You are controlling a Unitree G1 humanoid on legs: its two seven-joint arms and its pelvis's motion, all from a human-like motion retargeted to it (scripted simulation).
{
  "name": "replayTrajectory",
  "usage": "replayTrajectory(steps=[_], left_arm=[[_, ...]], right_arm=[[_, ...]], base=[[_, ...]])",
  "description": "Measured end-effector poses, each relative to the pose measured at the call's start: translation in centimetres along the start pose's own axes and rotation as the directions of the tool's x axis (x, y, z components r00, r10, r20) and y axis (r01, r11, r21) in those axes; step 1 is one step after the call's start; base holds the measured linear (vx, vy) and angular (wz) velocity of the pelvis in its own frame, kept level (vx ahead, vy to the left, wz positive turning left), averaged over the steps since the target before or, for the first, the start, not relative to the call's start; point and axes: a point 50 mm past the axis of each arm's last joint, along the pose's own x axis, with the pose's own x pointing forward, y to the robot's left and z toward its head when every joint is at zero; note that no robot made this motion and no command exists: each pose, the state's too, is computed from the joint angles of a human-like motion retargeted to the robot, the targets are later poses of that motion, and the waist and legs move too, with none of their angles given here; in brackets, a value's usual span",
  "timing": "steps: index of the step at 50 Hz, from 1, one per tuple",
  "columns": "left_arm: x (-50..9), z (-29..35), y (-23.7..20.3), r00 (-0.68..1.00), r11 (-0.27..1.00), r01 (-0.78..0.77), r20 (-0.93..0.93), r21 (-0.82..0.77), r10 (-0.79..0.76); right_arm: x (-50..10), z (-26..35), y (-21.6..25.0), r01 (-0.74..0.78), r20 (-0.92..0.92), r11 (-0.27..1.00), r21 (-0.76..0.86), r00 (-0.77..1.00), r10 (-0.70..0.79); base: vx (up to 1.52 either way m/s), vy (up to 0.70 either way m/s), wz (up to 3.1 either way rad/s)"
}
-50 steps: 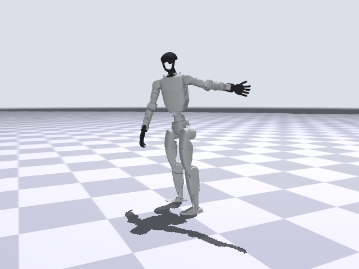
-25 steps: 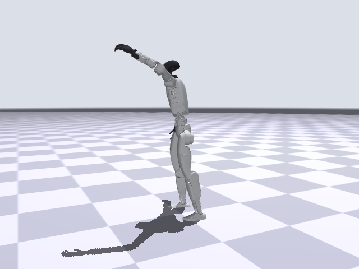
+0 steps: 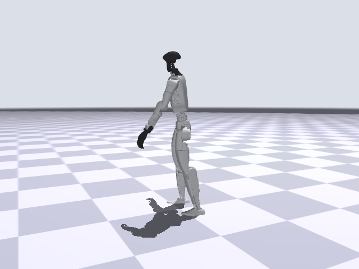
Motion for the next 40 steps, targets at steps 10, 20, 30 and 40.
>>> replayTrajectory(steps=[10,20,30,40], left_arm=[[-4.3,-18.1,-0.4,0.909,0.925,-0.159,-0.416,-0.344,0.002],[-7.1,-22.6,8.9,0.787,0.569,-0.588,-0.569,-0.575,0.239],[-1.9,-10.8,8.6,0.957,0.043,-0.241,-0.23,-0.97,0.175],[0.0,-1.6,1.7,0.998,-0.615,0.015,0.045,-0.789,-0.033]], right_arm=[[-3.7,20.6,-0.7,-0.065,0.538,0.989,0.133,0.843,-0.017],[-12.2,27.9,12.6,-0.099,0.745,0.922,-0.373,0.561,0.361],[-10.1,17.7,18.9,0.005,0.385,0.498,-0.867,0.64,0.665],[-8.4,12.5,19.1,-0.03,-0.056,-0.05,-0.998,0.724,0.688]], base=[[0.02,0.02,0.46],[0.02,0.0,0.69],[0.0,0.01,0.76],[-0.04,0.02,0.69]])
